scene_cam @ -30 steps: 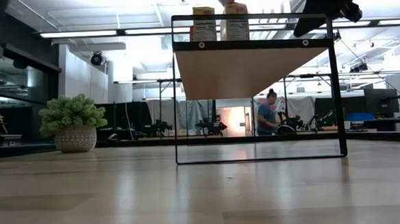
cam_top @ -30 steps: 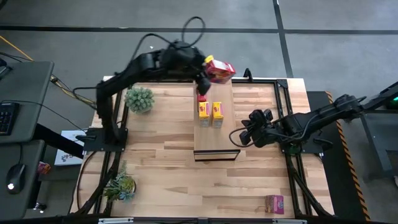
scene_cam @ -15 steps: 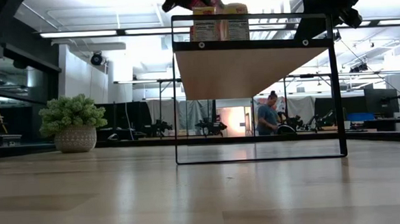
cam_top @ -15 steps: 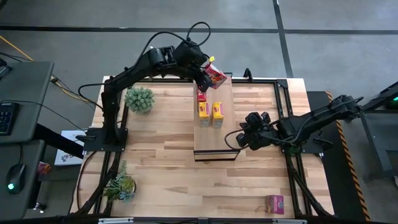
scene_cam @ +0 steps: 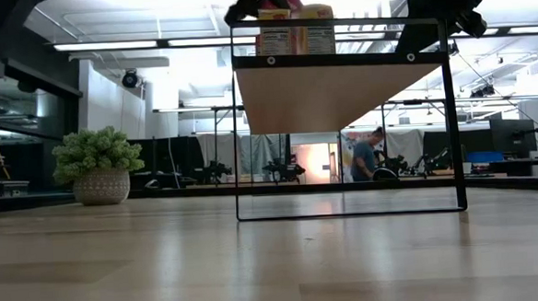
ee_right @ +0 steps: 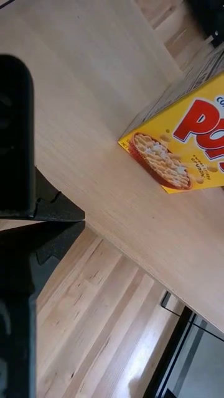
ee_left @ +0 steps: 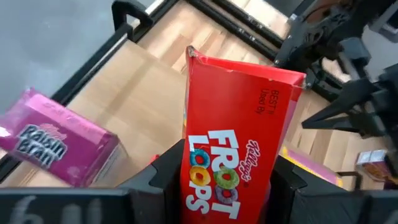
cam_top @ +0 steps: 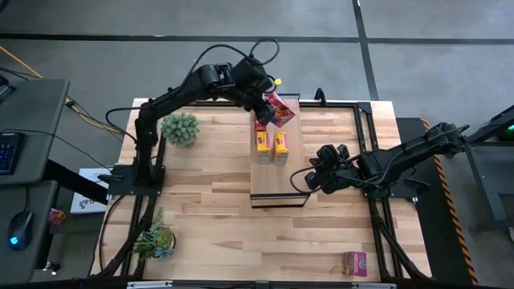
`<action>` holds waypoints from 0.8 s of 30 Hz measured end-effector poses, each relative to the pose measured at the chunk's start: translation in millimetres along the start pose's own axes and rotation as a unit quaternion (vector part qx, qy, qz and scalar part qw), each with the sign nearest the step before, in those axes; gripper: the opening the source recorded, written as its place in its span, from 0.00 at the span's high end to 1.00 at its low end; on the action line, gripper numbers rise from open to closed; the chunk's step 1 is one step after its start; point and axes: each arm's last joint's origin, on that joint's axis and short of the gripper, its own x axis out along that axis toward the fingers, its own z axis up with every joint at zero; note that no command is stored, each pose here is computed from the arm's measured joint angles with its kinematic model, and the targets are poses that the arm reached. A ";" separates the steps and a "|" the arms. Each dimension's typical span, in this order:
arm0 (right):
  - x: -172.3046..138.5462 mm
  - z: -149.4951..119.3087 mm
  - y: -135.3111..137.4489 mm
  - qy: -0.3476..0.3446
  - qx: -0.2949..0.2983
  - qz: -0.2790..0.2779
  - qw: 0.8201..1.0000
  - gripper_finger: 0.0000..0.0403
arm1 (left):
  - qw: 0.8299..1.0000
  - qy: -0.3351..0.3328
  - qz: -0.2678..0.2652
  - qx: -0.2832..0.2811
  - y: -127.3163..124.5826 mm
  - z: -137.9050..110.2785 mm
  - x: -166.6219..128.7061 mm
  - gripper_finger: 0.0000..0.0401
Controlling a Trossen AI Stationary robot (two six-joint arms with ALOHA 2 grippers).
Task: Stack cereal on shelf
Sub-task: Put the red cereal box aligned with the other red cereal box on the shelf
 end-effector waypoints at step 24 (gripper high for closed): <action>0.0 0.7 -0.4 -0.012 -0.004 -0.008 1.000 1.00 | 0.995 0.067 -0.029 0.075 0.9 -6.8 48.4 0.65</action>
